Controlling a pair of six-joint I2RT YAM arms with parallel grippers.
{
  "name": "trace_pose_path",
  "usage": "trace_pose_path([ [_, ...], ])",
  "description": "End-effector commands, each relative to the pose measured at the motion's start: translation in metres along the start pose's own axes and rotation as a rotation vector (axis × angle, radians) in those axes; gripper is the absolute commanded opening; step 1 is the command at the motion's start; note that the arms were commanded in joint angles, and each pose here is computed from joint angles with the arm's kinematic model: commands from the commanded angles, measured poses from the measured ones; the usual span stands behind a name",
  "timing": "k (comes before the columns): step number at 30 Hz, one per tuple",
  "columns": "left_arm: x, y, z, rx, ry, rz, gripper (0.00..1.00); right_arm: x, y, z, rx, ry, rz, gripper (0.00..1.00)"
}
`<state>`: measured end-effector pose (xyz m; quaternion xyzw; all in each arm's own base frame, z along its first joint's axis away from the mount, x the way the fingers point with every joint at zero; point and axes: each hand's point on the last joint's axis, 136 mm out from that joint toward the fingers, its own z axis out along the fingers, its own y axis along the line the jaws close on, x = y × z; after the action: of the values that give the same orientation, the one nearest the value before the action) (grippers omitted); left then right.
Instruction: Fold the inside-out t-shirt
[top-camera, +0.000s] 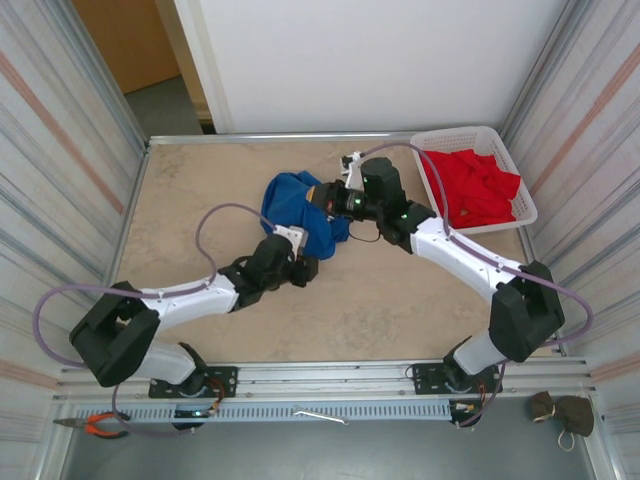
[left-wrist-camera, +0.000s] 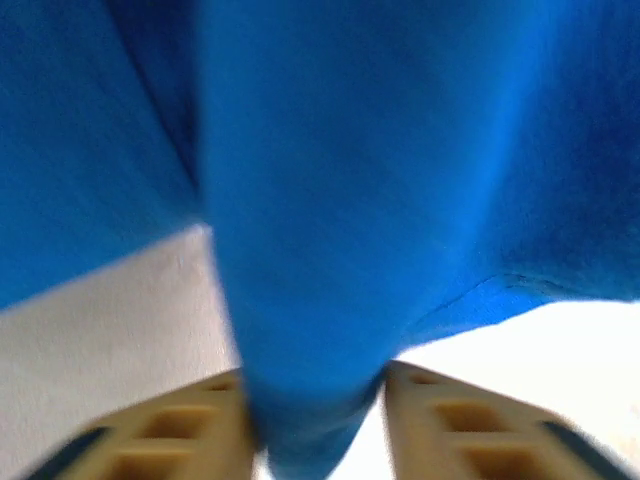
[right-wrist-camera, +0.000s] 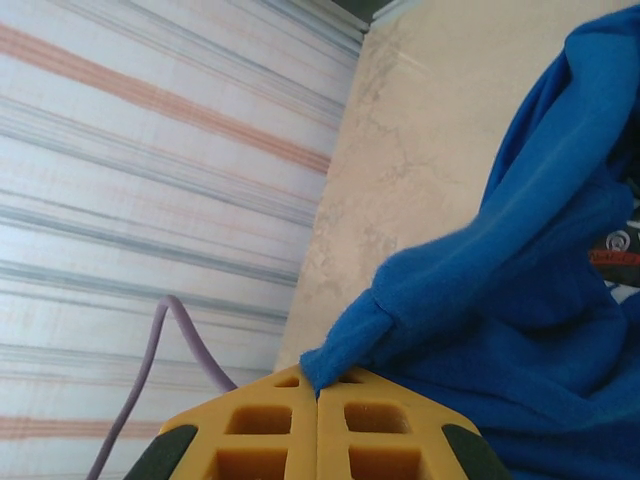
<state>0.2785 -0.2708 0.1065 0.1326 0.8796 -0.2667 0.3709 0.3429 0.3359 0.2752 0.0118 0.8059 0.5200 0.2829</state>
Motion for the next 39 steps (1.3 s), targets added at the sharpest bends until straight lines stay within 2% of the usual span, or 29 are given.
trace_pose_path([
  [1,-0.041,-0.018,-0.019,0.151,-0.088,-0.069,0.00,-0.029,0.000,0.016,0.010,-0.064,0.030,0.00],
  [5,-0.047,-0.005,-0.041,0.281,-0.102,-0.241,0.00,-0.053,-0.023,0.069,0.019,-0.025,0.072,0.02],
  [6,-0.046,0.003,-0.044,0.279,-0.108,-0.279,0.00,-0.057,-0.021,0.083,-0.005,-0.001,0.071,0.11],
  [7,-0.045,0.014,-0.047,0.269,-0.118,-0.327,0.00,-0.057,-0.023,0.100,-0.030,0.040,0.064,0.34],
  [8,-0.043,0.026,-0.049,0.258,-0.127,-0.379,0.00,-0.053,-0.026,0.116,-0.048,0.101,0.057,0.51],
  [10,-0.043,0.049,-0.054,0.244,-0.150,-0.481,0.00,-0.051,-0.025,0.130,-0.084,0.160,0.038,0.62],
  [11,-0.043,0.062,-0.055,0.234,-0.164,-0.541,0.00,-0.049,-0.027,0.130,-0.086,0.167,0.032,0.64],
  [15,-0.045,0.108,-0.063,0.203,-0.209,-0.718,0.00,-0.037,-0.039,0.109,-0.040,0.166,-0.032,0.62],
  [18,-0.047,0.133,-0.066,0.182,-0.215,-0.779,0.00,-0.010,-0.058,0.092,0.026,0.198,-0.067,0.58],
  [21,-0.045,0.147,-0.066,0.182,-0.213,-0.824,0.00,0.021,-0.069,0.081,0.072,0.240,-0.113,0.49],
  [23,-0.043,0.151,-0.067,0.189,-0.217,-0.840,0.00,0.039,-0.066,0.078,0.087,0.270,-0.160,0.39],
  [26,-0.044,0.150,-0.068,0.199,-0.220,-0.831,0.00,0.059,-0.054,0.077,0.115,0.300,-0.256,0.32],
  [30,-0.050,0.146,-0.074,0.202,-0.232,-0.809,0.00,0.075,-0.030,0.082,0.112,0.323,-0.368,0.32],
  [32,-0.052,0.144,-0.077,0.202,-0.233,-0.799,0.00,0.080,-0.024,0.088,0.104,0.345,-0.386,0.37],
  [35,-0.055,0.142,-0.080,0.202,-0.236,-0.787,0.00,0.084,-0.026,0.097,0.112,0.364,-0.406,0.51],
  [39,-0.059,0.139,-0.083,0.205,-0.235,-0.769,0.00,0.087,-0.033,0.105,0.125,0.371,-0.428,0.53],
])
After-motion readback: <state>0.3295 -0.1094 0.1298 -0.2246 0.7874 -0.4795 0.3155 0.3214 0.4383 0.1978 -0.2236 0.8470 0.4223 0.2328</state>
